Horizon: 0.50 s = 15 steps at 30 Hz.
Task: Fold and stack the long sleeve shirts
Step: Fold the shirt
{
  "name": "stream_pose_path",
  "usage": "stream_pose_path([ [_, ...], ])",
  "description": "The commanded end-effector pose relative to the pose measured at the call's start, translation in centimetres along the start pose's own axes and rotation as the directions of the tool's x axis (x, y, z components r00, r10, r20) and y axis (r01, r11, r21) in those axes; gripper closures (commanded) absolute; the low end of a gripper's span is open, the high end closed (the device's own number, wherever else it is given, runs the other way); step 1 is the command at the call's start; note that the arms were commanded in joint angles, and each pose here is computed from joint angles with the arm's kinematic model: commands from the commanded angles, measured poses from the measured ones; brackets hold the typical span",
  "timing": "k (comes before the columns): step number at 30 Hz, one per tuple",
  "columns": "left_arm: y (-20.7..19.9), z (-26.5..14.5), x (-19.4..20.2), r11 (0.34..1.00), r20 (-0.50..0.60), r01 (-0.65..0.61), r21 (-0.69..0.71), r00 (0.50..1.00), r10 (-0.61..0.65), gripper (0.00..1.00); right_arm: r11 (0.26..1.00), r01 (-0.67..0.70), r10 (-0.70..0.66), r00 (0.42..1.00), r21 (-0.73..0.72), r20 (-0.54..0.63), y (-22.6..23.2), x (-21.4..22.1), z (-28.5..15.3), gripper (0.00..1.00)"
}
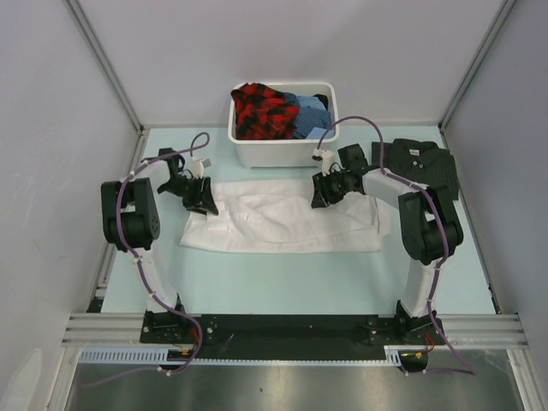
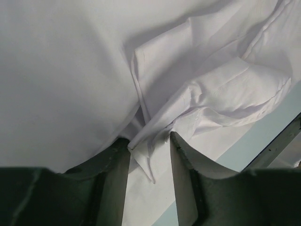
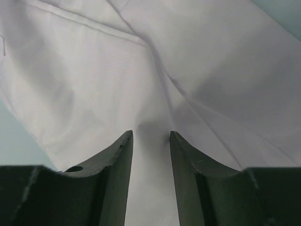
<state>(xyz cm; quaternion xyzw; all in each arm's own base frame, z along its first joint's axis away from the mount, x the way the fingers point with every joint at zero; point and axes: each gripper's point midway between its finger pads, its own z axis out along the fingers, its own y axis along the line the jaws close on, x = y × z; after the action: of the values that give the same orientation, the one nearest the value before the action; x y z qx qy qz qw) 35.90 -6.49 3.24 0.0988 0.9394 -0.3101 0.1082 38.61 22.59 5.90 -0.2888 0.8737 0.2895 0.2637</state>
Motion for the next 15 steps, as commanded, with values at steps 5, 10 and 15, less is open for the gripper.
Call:
stream_pose_path([
  [5,-2.9,-4.7,-3.1,0.993,0.14,-0.095,-0.075,0.985,0.105,0.44,0.996,0.037,-0.039,0.999,0.079,0.021,-1.3,-1.5,0.7,0.64],
  [10,-3.1,-5.1,-3.0,0.992,0.133,-0.095,-0.083,0.985,0.106,0.45,0.996,0.026,-0.028,0.999,0.081,0.019,-1.2,-1.4,0.4,0.65],
  [15,-1.9,-4.1,-2.5,0.992,0.114,-0.065,-0.107,0.991,0.077,0.45,0.997,0.026,-0.027,1.0,0.079,0.012,-1.0,-1.3,0.2,0.65],
])
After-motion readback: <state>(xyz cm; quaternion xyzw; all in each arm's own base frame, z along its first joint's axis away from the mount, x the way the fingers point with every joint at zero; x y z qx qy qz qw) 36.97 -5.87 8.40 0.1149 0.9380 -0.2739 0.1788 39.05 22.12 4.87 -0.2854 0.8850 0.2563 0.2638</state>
